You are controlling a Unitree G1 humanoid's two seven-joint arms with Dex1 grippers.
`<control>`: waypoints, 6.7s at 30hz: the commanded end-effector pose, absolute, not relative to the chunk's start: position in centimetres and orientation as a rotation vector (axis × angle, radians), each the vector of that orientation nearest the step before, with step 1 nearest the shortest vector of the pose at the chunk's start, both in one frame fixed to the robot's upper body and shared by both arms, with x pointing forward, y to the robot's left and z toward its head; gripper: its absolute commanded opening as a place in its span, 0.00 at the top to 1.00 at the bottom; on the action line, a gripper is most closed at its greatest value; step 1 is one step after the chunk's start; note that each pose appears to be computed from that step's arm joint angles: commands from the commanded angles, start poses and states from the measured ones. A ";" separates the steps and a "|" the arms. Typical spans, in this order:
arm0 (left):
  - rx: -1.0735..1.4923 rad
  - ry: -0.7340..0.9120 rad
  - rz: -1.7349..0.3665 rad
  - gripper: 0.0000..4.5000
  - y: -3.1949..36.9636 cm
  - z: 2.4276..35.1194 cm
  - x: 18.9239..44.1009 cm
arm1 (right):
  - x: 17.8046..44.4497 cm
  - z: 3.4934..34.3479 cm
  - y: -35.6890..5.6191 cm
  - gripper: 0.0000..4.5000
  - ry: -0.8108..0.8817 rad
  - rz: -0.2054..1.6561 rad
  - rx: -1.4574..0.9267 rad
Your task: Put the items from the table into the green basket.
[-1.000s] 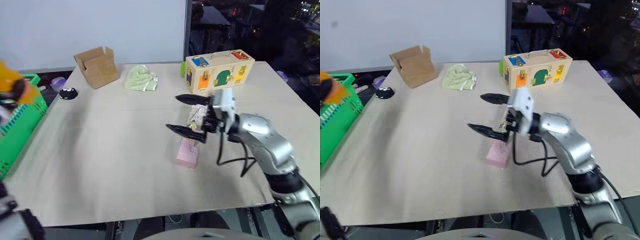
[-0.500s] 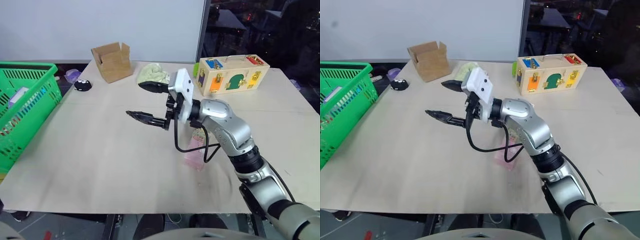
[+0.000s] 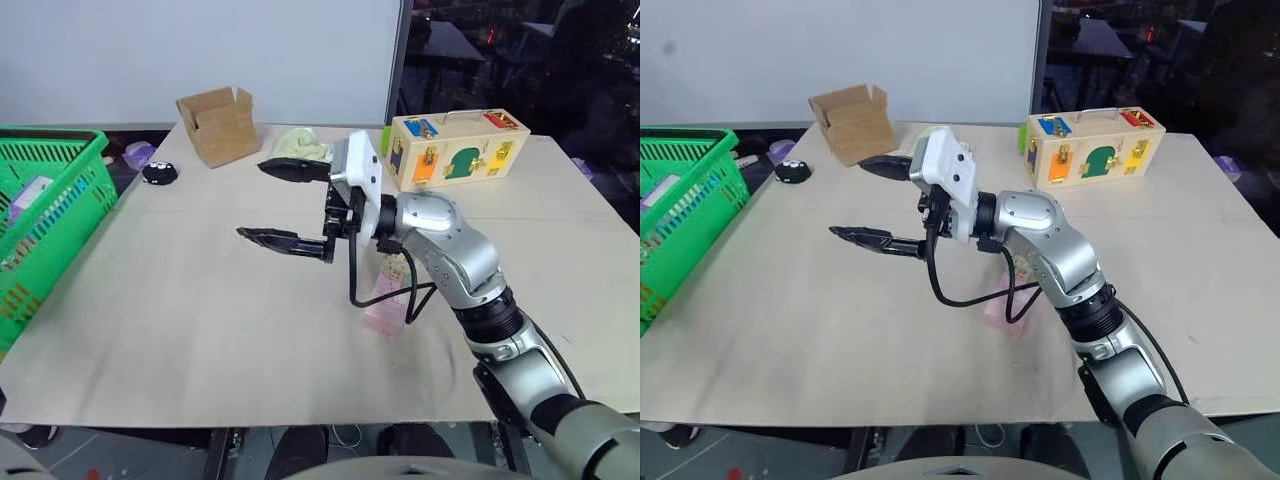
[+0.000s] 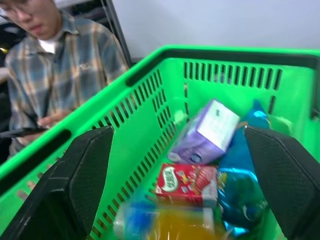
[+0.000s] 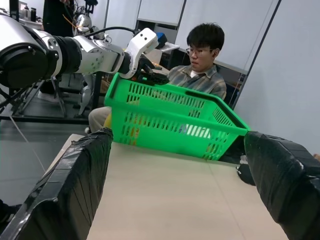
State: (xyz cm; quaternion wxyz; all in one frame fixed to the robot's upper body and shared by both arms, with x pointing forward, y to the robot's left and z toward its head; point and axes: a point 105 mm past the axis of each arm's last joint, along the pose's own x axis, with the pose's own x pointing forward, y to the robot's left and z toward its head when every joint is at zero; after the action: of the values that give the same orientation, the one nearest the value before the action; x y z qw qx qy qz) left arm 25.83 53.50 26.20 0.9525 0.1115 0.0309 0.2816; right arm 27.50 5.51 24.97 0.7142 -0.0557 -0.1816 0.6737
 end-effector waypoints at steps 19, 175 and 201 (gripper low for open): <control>-0.079 0.728 -0.769 0.02 8.7 17.5 35.3 | 24.5 18.3 -14.2 0.00 0.008 0.931 -0.345; 0.399 -0.145 0.671 0.01 52.6 31.5 26.8 | 26.6 26.3 4.6 0.00 -0.450 1.557 -0.109; 0.030 0.084 -0.454 0.01 21.2 15.5 26.4 | 29.5 17.4 -13.9 0.00 -0.024 0.737 -0.320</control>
State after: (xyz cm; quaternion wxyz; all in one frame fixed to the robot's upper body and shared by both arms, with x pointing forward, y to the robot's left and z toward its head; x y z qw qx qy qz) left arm 26.62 22.26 14.15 0.9754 -0.0038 0.0684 -0.2094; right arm 30.03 -14.09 15.42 0.9213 -0.1446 0.0215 0.3603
